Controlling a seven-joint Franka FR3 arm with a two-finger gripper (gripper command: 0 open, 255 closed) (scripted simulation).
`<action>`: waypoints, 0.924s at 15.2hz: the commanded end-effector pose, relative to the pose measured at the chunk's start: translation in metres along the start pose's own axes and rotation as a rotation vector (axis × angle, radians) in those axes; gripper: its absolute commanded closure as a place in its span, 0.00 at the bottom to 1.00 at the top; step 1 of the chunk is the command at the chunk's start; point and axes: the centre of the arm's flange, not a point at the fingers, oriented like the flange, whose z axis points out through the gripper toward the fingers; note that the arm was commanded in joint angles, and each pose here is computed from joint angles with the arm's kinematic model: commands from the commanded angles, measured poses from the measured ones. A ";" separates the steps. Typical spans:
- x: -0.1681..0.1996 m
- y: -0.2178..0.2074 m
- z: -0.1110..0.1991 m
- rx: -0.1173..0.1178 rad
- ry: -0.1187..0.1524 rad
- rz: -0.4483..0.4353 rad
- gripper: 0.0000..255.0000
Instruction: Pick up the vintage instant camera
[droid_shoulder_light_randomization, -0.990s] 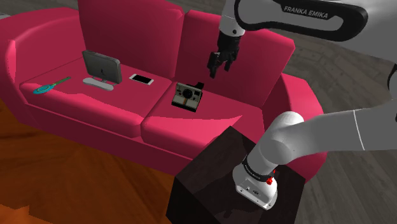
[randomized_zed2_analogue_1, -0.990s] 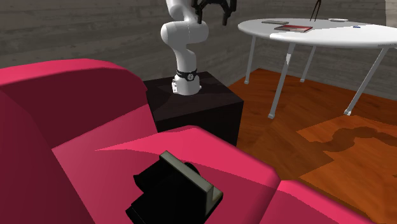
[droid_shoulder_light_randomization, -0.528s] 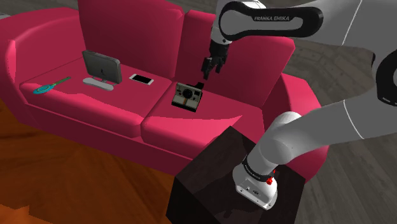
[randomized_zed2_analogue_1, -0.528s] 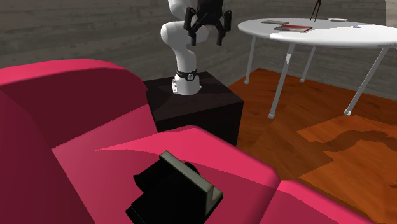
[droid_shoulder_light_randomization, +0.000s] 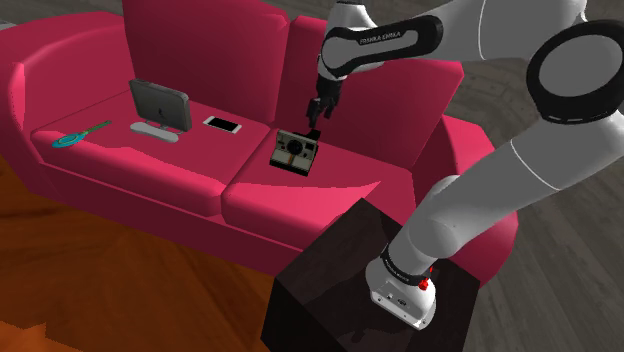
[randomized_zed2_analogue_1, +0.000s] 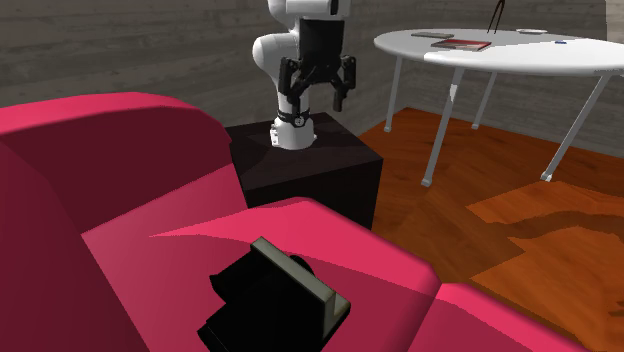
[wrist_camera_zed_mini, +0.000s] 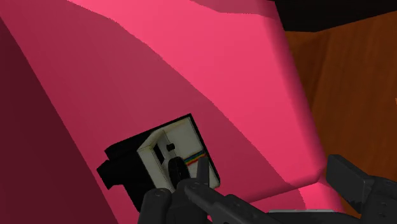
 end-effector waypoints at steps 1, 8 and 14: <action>0.016 0.015 0.017 0.005 0.004 -0.023 0.00; 0.077 0.055 0.076 0.026 0.013 -0.101 0.00; 0.131 0.084 0.126 0.044 0.021 -0.167 0.00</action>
